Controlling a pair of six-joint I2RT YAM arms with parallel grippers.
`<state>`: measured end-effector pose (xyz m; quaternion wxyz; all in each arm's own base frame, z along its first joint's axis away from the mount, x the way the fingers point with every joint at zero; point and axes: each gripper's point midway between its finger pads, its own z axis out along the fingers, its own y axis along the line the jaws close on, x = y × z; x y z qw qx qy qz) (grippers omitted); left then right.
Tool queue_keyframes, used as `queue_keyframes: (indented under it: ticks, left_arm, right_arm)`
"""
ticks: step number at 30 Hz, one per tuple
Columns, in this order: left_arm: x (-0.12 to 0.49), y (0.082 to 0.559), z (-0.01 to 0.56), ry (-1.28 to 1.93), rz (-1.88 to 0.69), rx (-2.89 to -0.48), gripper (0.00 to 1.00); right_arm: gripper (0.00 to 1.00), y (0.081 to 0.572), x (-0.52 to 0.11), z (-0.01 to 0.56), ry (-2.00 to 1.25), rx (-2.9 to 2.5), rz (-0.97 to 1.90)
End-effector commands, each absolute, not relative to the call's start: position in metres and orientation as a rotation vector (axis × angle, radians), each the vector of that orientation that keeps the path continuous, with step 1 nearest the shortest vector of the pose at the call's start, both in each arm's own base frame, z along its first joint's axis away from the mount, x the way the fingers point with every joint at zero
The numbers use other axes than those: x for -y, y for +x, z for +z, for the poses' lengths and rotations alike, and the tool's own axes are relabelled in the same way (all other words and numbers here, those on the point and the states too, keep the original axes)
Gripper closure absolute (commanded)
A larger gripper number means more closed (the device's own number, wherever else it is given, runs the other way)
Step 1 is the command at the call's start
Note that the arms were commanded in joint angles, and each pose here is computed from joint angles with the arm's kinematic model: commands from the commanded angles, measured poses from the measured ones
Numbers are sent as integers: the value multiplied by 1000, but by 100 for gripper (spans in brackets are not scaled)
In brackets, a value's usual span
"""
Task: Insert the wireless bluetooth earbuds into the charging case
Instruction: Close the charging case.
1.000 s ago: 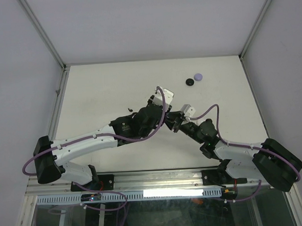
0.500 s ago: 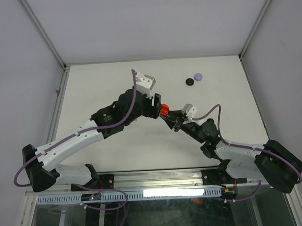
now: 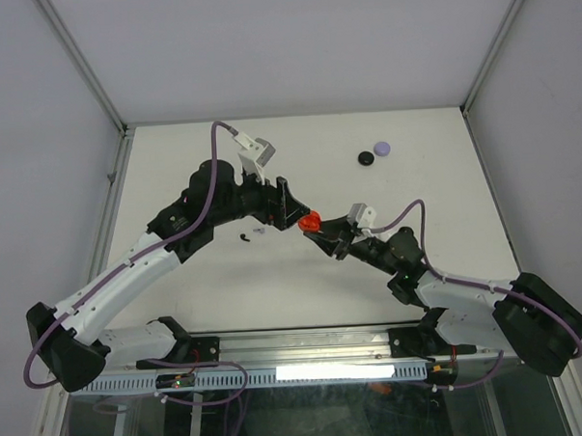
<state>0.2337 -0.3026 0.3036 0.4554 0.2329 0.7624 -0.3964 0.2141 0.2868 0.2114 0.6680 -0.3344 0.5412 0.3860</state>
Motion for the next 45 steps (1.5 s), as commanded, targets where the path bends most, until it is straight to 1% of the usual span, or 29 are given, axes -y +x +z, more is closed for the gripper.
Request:
queue_keyframes:
  ticks: [1,8,13,18,24,31,36,39,41,45]
  left_arm:
    - [311,226,300,616,-1157,-1880,17]
    - [324,216,293,694,-1303,-1862,18]
    - [332,211,289,734,-1380,-1862,22]
    - [337,200,295,793,-1466,-1821,28]
    - [335,190,309,837,-1507,-1743,32]
    - [330,181,319,873,-1530,-1676,32]
    - [320,196,317,795,-1440,-1709,32]
    - [305,221,308,665,-1265,-1790,30]
    - [290,238,302,571,-1131,-1843,26]
    - [258,262,291,428,-900,-1930,24]
  right_arm:
    - [100,207,-291,258,-735,-1083,941]
    - [100,200,-295,264,-746,-1065,1000]
    - [100,198,-297,266,-744,-1058,1031]
    - [100,202,-293,263,-718,-1084,1038]
    - [100,212,-289,254,-696,-1147,1054]
    - [100,209,-297,242,-739,-1220,1116]
    - [100,214,-294,235,-714,-1302,1123]
    - [100,218,-290,224,-689,-1420,1120]
    - [100,237,-278,215,-579,-1542,1047]
    - [100,242,-262,194,-546,-1706,997]
